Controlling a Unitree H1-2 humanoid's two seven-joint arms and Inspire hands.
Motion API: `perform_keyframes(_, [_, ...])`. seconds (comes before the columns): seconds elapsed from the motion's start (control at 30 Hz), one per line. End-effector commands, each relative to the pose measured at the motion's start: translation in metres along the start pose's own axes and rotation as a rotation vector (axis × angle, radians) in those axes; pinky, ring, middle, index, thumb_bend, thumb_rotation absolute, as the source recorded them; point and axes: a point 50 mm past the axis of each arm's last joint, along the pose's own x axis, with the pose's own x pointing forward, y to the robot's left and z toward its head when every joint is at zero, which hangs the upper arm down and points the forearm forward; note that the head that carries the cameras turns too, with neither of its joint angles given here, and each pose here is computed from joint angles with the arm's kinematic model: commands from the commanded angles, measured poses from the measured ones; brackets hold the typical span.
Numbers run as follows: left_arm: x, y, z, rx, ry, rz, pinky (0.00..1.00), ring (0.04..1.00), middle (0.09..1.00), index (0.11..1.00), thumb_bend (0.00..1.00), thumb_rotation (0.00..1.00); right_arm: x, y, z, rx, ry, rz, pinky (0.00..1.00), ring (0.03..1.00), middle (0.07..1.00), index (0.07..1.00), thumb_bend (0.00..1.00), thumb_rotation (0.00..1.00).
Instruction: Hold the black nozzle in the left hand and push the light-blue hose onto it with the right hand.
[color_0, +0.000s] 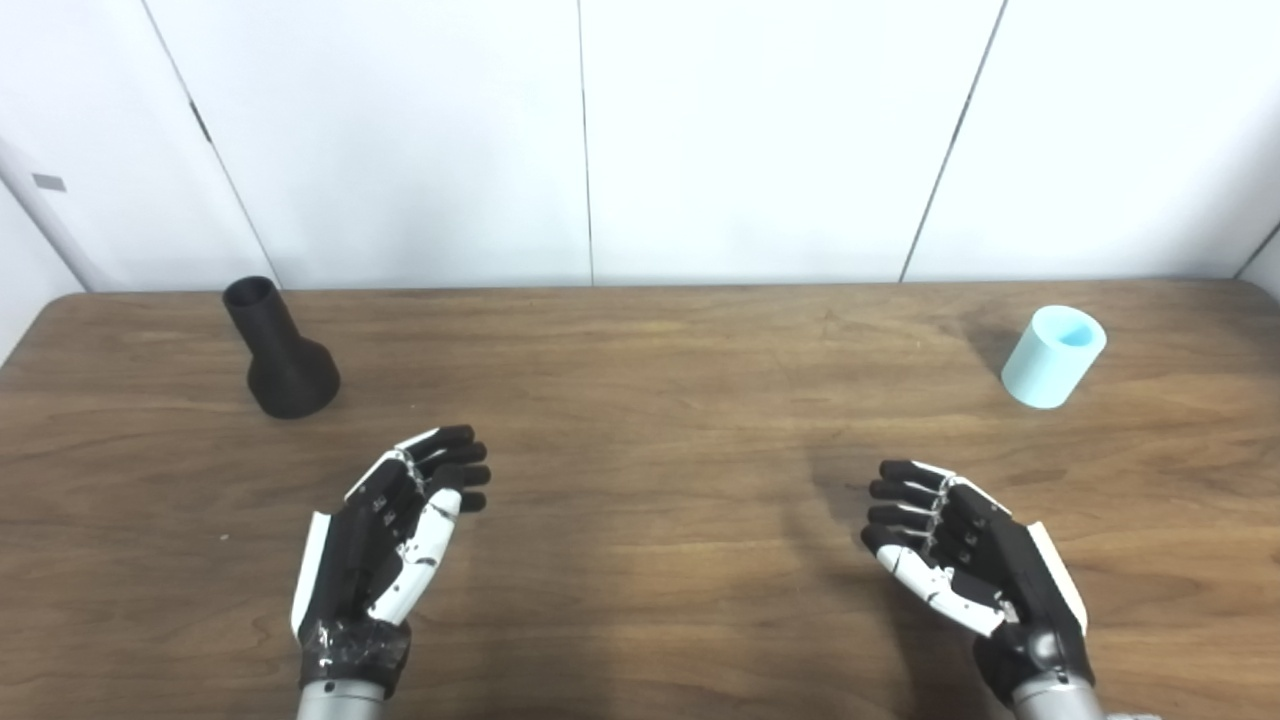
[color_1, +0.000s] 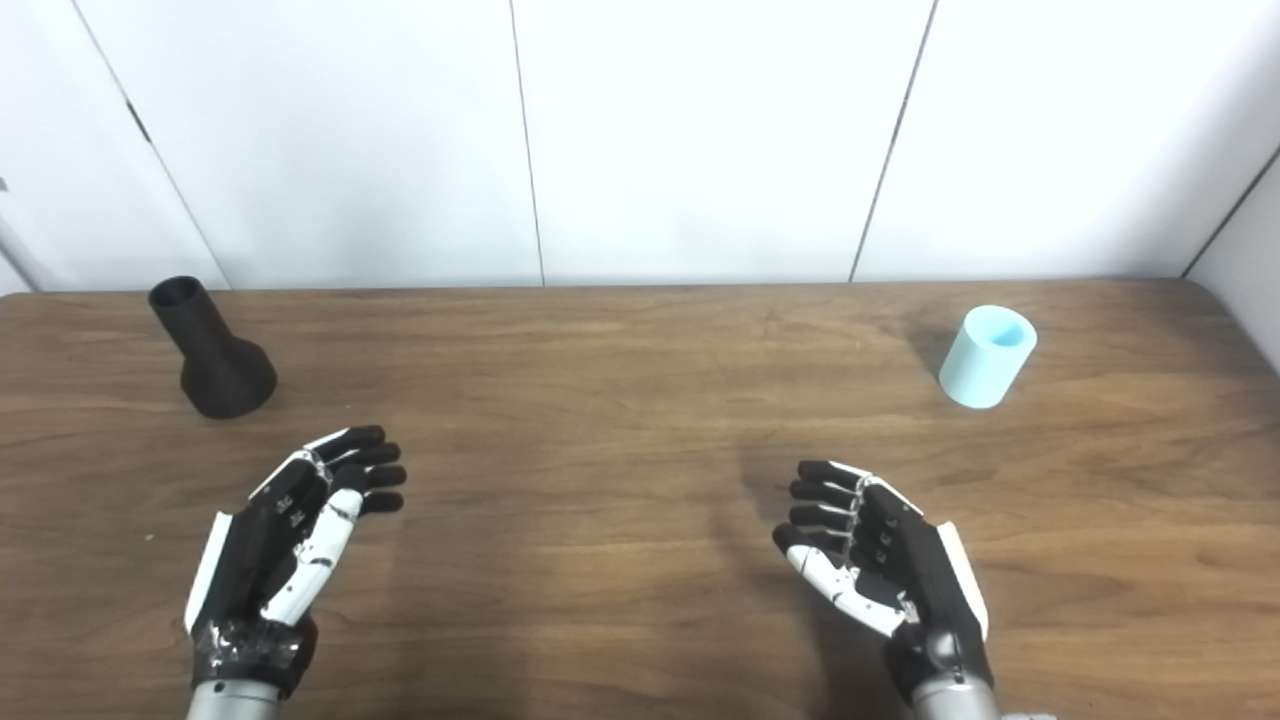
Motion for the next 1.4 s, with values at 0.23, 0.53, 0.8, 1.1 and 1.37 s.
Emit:
perform_keyframes(0.23, [-0.078,0.001,-0.011,-0.014,0.133,0.082,0.63,0.677,0.700,0.693,0.27,0.39,-0.012,-0.016,0.011,-0.041,-0.093,0.016,0.58,0.655,0.685,0.683,0.23,0.00])
perform_keyframes(0.53, [-0.078,0.004,-0.010,-0.015,0.132,0.080,0.63,0.683,0.702,0.695,0.26,0.36,-0.013,-0.012,0.010,-0.042,-0.092,0.018,0.59,0.662,0.690,0.686,0.23,0.00])
perform_keyframes(0.8, [-0.076,0.016,-0.013,0.006,0.103,0.192,0.68,0.690,0.721,0.727,0.47,0.17,-0.011,-0.008,0.008,-0.040,-0.091,0.015,0.59,0.661,0.689,0.683,0.24,0.00])
perform_keyframes(1.1, [-0.074,0.043,-0.003,0.106,0.055,0.332,0.72,0.709,0.746,0.805,0.62,0.09,-0.009,-0.014,0.005,-0.017,-0.092,0.013,0.57,0.647,0.678,0.674,0.23,0.00])
perform_keyframes(1.37, [-0.065,0.092,0.002,0.229,0.060,0.427,0.65,0.676,0.716,0.770,0.83,0.19,-0.005,-0.025,0.000,-0.025,-0.091,0.026,0.59,0.667,0.698,0.684,0.21,0.00])
